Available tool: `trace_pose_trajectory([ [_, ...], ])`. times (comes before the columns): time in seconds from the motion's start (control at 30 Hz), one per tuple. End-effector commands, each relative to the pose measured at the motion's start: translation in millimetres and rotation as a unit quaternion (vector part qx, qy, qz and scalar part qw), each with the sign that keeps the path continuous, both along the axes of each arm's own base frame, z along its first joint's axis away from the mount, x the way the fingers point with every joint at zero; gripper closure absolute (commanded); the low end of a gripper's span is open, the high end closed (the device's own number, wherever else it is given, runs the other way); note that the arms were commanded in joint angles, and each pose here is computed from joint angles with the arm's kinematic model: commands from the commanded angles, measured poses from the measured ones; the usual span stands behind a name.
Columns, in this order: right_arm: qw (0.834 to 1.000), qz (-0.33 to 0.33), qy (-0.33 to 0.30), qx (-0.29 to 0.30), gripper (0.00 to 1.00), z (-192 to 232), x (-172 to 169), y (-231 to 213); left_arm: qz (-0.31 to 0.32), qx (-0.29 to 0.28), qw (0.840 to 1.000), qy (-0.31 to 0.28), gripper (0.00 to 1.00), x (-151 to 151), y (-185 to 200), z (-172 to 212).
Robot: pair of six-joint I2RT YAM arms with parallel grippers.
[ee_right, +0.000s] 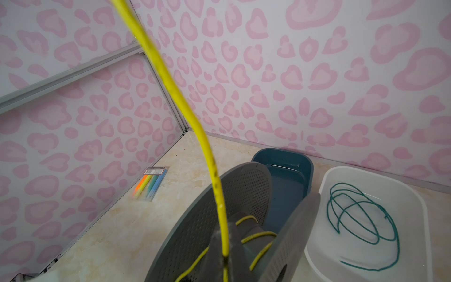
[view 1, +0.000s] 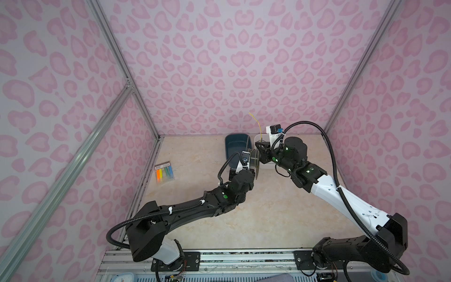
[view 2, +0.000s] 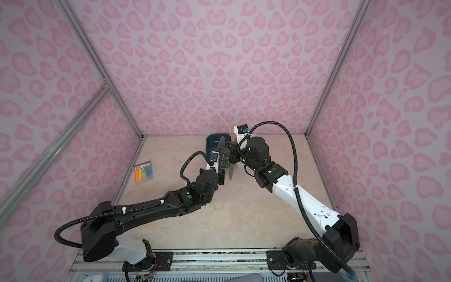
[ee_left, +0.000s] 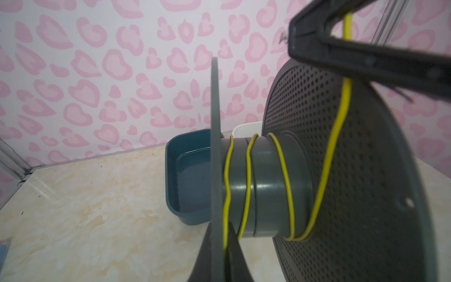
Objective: Wrap the cables
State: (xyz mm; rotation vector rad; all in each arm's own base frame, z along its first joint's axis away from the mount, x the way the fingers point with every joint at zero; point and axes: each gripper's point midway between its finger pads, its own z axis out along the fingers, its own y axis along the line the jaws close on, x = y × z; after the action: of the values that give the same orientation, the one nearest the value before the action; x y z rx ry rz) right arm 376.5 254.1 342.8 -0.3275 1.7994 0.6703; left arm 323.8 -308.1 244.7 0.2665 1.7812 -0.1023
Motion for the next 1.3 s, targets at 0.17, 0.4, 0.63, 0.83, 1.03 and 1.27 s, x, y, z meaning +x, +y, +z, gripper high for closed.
trace_pose_trajectory([
  [0.17, 0.989, -0.016, -0.109, 0.102, 1.00, 74, 22, -16, -0.041, 0.165, 0.984, 0.060, 0.96, -32, 13, -63],
  [0.4, 0.989, -0.020, -0.098, 0.113, 1.00, 68, 31, -24, -0.053, 0.193, 0.977, 0.070, 0.96, -46, 10, -80],
  [0.63, 0.987, -0.032, -0.105, 0.117, 1.00, 75, 38, -36, -0.064, 0.192, 0.975, 0.085, 0.96, -55, 4, -92],
  [0.83, 0.986, -0.045, -0.108, 0.118, 1.00, 79, 46, -48, -0.068, 0.198, 0.973, 0.092, 0.96, -60, 2, -99],
  [1.03, 0.985, -0.058, -0.110, 0.121, 1.00, 83, 53, -60, -0.068, 0.199, 0.973, 0.097, 0.96, -63, 3, -102],
  [1.27, 0.983, -0.069, -0.116, 0.125, 1.00, 87, 60, -69, -0.069, 0.202, 0.972, 0.099, 0.96, -65, 5, -104],
])
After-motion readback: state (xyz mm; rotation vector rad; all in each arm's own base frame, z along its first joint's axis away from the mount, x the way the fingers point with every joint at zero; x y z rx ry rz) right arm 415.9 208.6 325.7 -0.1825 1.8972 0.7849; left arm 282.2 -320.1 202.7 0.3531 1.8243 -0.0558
